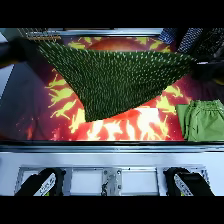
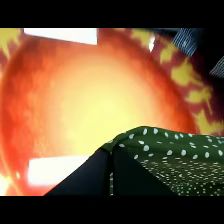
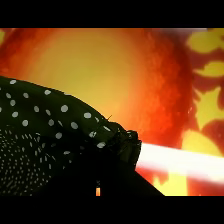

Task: Fold the clothes and pants, and hang the long-sleeved shirts on hangers.

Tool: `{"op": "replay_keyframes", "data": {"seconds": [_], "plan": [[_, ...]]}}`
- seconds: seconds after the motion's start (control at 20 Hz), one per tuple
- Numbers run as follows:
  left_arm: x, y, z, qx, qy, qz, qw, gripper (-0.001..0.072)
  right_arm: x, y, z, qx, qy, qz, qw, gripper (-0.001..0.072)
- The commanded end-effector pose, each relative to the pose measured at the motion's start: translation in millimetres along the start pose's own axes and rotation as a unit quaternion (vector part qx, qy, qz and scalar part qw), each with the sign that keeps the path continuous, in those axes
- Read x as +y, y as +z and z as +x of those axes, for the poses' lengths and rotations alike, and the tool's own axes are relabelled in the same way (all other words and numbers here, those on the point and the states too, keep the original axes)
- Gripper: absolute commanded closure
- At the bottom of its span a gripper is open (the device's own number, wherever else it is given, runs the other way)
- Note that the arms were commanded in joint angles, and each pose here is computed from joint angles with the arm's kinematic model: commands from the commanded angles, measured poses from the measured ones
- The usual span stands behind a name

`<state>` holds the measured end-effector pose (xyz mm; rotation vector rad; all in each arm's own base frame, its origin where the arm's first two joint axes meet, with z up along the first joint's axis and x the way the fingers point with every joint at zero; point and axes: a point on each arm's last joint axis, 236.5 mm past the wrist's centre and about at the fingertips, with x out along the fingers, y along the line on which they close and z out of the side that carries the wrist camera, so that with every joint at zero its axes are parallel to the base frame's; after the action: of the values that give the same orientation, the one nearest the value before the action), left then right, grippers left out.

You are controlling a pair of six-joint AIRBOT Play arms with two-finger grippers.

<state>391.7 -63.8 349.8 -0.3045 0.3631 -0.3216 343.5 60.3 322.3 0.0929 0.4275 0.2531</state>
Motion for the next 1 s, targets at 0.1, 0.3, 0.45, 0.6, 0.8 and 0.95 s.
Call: {"op": "replay_keyframes", "data": {"seconds": [0.1, 0.3, 0.45, 0.6, 0.8, 0.95], "plan": [[-73.4, 67.4, -133.2, -0.165, -0.017, 0.074, 0.983, 0.0705, 22.6, 54.0, -81.5, -0.124, 0.000, -0.029, 0.992, 0.0706], [-95.7, 90.0, -189.7, -0.266, -0.022, 0.086, 0.960, 0.0705, 31.1, 55.1, -109.6, -0.146, 0.002, -0.037, 0.989, 0.0706], [-98.8, 98.2, -201.5, -0.294, -0.022, 0.086, 0.952, 0.0706, 33.7, 37.2, -110.2, -0.111, 0.006, -0.030, 0.993, 0.0706], [-76.1, 92.0, -156.0, -0.244, -0.014, 0.070, 0.967, 0.0706, 30.0, 2.7, -89.3, -0.025, 0.011, 0.015, 1.000, 0.0706], [-23.4, 55.4, -31.9, -0.111, -0.009, 0.020, 0.994, 0.0706, 10.1, -48.4, -16.4, 0.122, 0.007, 0.068, 0.990, 0.0706], [8.8, 20.2, 75.6, -0.050, -0.007, 0.005, 0.999, 0.0705, -17.4, -94.7, 62.5, 0.225, -0.008, 0.095, 0.970, 0.0706]]}}
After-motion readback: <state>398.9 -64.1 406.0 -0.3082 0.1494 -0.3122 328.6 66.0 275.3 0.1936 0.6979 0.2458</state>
